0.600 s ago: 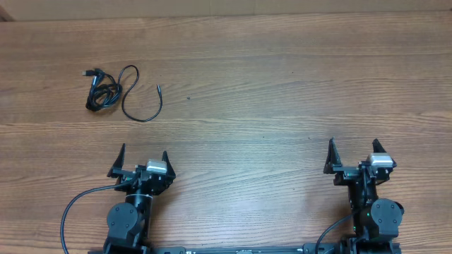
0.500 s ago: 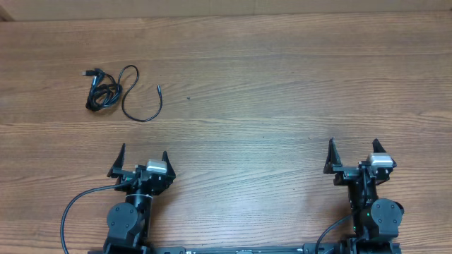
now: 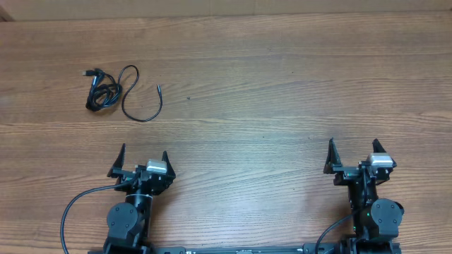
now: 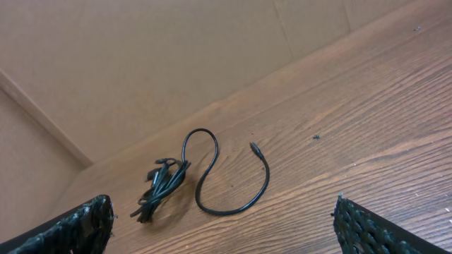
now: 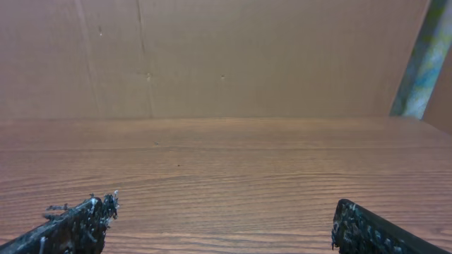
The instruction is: Untangle cables
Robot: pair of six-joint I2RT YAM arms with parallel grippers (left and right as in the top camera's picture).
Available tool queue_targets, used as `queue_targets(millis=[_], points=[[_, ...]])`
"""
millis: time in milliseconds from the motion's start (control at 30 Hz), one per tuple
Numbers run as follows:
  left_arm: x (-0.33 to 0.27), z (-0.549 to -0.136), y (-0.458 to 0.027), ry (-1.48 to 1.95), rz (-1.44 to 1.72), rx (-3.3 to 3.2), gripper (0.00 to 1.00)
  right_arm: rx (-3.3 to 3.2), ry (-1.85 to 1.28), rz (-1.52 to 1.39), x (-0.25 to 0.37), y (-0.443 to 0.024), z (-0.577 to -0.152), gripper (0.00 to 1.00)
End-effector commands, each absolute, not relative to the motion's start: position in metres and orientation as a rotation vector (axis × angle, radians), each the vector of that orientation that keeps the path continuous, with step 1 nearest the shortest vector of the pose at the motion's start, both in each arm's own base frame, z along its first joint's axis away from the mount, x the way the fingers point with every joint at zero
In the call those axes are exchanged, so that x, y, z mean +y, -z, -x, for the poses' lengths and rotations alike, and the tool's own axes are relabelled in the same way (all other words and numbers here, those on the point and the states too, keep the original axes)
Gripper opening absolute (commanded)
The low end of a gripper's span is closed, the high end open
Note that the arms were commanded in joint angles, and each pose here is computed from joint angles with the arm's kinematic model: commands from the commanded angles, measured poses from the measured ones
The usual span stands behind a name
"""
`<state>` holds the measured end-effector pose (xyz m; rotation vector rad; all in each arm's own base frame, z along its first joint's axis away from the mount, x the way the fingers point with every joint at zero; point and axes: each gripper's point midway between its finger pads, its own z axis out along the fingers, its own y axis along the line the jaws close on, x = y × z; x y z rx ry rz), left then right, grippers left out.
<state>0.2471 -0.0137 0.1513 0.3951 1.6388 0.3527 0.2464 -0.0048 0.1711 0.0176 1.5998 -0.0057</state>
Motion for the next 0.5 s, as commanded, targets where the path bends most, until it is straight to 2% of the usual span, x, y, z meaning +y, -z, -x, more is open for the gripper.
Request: queue_targets(millis=[0,467], points=[[-0.0123,-0.2472,-0.1498,-0.375,-0.404,1.64,1.0,1.606,-0.001,-0.021,-0.0048,-0.167,-0.2471,1.0],[-0.0123,-0.2472,-0.1498,-0.375,-0.404,1.64,0.99,1.606,-0.001,-0.021,-0.0048,-0.1671,-0.2471,1.0]])
